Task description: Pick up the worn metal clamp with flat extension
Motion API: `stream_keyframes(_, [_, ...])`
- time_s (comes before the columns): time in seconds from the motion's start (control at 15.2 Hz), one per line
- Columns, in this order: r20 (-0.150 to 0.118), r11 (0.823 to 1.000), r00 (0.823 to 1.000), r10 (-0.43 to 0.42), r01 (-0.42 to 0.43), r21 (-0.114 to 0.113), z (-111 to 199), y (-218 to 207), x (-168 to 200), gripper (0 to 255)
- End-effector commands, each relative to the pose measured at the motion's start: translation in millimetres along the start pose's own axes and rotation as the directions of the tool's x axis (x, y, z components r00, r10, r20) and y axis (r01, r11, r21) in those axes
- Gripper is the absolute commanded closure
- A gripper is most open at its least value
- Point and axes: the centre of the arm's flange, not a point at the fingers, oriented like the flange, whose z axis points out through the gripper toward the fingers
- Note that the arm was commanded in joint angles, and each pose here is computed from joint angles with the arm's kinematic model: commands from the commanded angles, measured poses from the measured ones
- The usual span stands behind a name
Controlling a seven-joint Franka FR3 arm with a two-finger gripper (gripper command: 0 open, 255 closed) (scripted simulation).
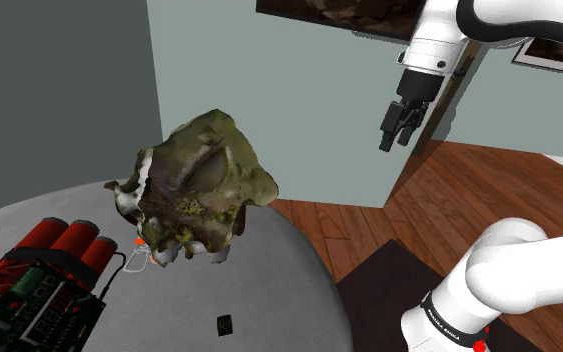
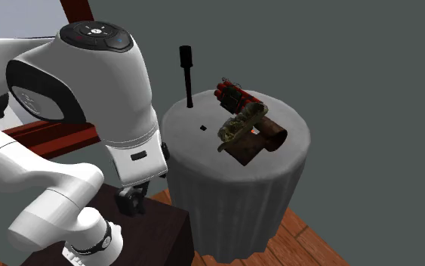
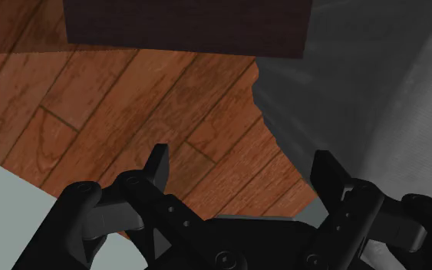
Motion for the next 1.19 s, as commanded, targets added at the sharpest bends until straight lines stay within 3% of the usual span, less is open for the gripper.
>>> stream_keyframes(0.0, [0.000, 1.000, 1.000, 0.000, 0.000, 0.000, 0, 0, 0, 0])
stream_keyframes(0.26, [0.105, 0.996, 0.994, 0.029, -0.038, 0.085, 16, -28, 45, 0])
stream_keyframes(0.53, [0.212, 0.983, 0.976, 0.049, -0.085, 0.165, 34, -56, 88, 0])
stream_keyframes(0.79, [0.317, 0.961, 0.947, 0.058, -0.139, 0.238, 55, -85, 131, 0])
stream_keyframes(1.12, [0.443, 0.924, 0.895, 0.055, -0.215, 0.318, 83, -121, 182, 0])
